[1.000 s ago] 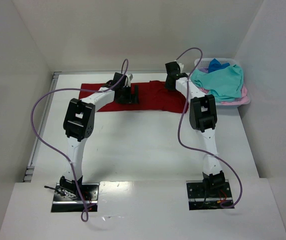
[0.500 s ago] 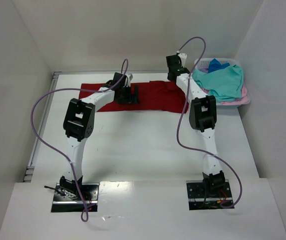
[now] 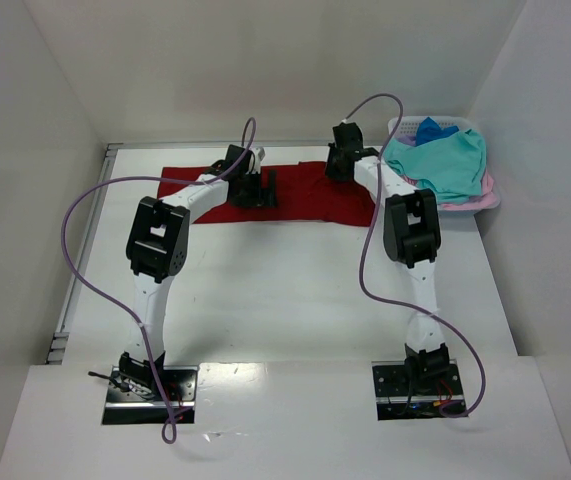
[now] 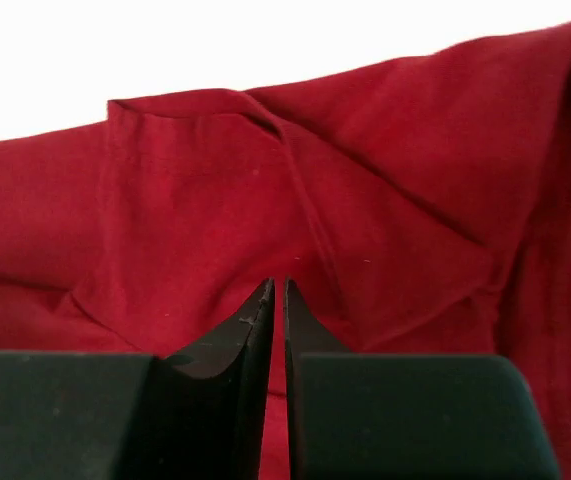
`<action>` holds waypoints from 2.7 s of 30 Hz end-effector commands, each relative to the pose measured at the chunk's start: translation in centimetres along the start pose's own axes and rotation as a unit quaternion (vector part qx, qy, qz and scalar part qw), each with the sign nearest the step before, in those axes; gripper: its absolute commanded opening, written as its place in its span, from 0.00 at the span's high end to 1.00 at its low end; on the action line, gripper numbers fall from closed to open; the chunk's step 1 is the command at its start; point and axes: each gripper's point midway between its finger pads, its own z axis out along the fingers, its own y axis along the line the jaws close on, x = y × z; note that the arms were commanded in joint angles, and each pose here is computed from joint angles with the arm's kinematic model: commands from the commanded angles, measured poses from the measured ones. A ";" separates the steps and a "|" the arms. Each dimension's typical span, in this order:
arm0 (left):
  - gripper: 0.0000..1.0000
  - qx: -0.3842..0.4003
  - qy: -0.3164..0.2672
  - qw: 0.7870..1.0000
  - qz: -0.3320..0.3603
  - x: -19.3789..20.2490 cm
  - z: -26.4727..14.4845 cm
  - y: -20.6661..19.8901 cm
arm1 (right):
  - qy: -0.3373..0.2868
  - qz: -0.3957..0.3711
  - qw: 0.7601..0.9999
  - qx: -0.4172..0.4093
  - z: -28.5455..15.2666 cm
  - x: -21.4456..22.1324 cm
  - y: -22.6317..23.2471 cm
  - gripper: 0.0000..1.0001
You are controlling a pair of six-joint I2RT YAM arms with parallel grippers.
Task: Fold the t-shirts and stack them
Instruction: Fold the other side of the tshirt into a rectangle
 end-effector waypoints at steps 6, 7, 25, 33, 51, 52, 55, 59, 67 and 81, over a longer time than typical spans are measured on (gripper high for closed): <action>0.01 -0.014 0.036 0.999 -0.002 2.3 1.5 1.8 | -0.028 -0.003 0.999 -0.021 0.8 -1.7 1.4 0.88; 0.01 -0.017 0.039 0.999 -0.006 2.5 1.5 2.4 | -0.019 -0.003 1.000 -0.006 1.9 -0.8 0.8 0.88; 0.01 -0.020 0.037 0.999 -0.010 2.4 1.5 2.9 | -0.088 -0.038 0.982 0.165 1.3 -5.7 -4.4 0.85; 0.01 -0.019 0.032 0.999 -0.009 2.0 0.9 2.6 | -0.109 -0.023 0.984 0.141 -1.0 -7.7 -3.1 0.82; 0.01 -0.040 -0.026 0.998 -0.028 -2.8 -4.2 6.4 | -0.012 0.039 0.997 0.059 -9.5 5.1 -4.6 0.72; 0.01 -0.046 -0.024 0.998 -0.035 -2.8 -4.4 7.2 | -0.006 0.038 0.997 0.062 -9.1 5.5 -4.7 0.76; 0.01 -0.051 -0.039 0.997 -0.036 -3.9 -5.6 8.1 | 0.009 0.037 0.997 0.062 -8.3 6.5 -4.9 0.82; 0.01 -0.064 -0.041 0.996 -0.047 -3.9 -6.6 9.5 | 0.015 0.030 0.997 0.070 -7.2 6.6 -5.0 0.88; 0.01 -0.111 -0.027 0.991 -0.075 -1.7 -7.7 14.0 | 0.048 0.019 0.991 0.125 -5.7 8.7 -7.2 0.91; 0.01 -0.166 -0.005 0.981 -0.097 -0.5 -8.9 18.4 | 0.058 0.026 0.982 0.180 -6.2 9.8 -10.3 0.92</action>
